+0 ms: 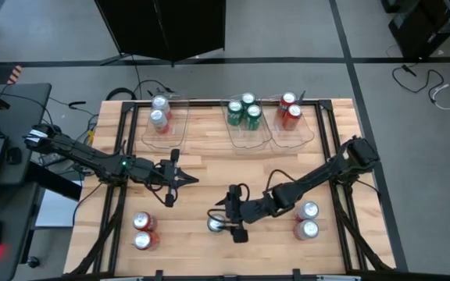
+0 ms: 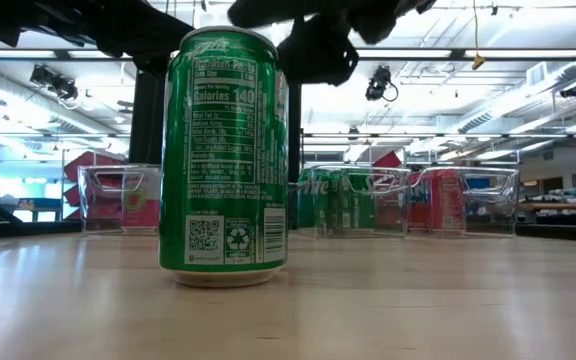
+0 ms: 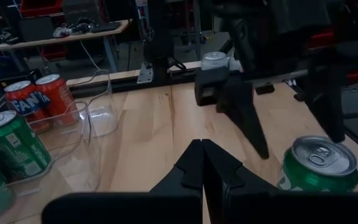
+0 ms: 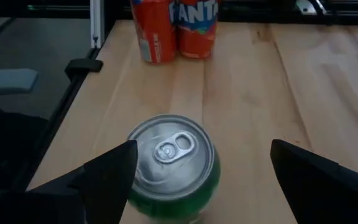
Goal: Sort soda cans
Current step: Put the green soda can into the middle transparent bin
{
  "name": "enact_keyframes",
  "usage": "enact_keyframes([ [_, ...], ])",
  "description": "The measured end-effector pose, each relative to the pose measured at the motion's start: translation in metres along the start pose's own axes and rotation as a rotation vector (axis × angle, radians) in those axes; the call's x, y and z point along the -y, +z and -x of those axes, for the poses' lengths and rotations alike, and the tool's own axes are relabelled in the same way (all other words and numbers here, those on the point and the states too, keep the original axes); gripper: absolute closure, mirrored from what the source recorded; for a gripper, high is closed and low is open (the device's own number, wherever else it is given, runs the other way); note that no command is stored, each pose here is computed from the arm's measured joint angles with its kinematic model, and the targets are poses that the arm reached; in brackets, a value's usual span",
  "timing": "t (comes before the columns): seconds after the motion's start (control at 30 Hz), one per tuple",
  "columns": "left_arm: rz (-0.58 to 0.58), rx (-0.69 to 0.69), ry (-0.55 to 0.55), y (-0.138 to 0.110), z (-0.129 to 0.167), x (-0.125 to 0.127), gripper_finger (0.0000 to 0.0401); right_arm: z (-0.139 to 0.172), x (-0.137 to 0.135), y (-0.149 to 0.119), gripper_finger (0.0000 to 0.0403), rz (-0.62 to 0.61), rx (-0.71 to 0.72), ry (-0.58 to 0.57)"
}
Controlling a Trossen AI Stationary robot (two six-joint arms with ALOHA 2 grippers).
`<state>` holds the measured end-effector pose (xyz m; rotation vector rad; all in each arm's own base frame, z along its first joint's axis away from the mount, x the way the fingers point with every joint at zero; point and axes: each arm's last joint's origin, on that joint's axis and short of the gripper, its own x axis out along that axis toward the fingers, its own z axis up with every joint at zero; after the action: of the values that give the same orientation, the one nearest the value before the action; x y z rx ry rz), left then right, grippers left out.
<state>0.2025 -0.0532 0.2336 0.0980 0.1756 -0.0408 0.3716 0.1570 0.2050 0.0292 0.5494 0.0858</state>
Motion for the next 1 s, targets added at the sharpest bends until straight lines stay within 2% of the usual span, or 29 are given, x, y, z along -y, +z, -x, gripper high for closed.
enact_keyframes([
  [0.43,0.003,-0.011,-0.001,-0.001,0.0,0.0,0.0398,-0.03,-0.01,-0.016,0.006,-0.054,0.031,0.154],
  [0.6,0.008,-0.016,0.001,-0.002,0.0,0.0,0.0397,-0.031,-0.006,-0.019,0.0088,-0.033,0.014,0.129],
  [0.8,0.022,-0.019,0.006,-0.002,0.0,0.0,0.0396,-0.036,0.013,-0.014,0.0119,-0.053,0.023,0.091],
  [1.0,0.022,-0.024,0.006,-0.002,0.0,0.0,0.0396,-0.034,0.026,-0.011,0.013,-0.006,-0.006,0.099],
])
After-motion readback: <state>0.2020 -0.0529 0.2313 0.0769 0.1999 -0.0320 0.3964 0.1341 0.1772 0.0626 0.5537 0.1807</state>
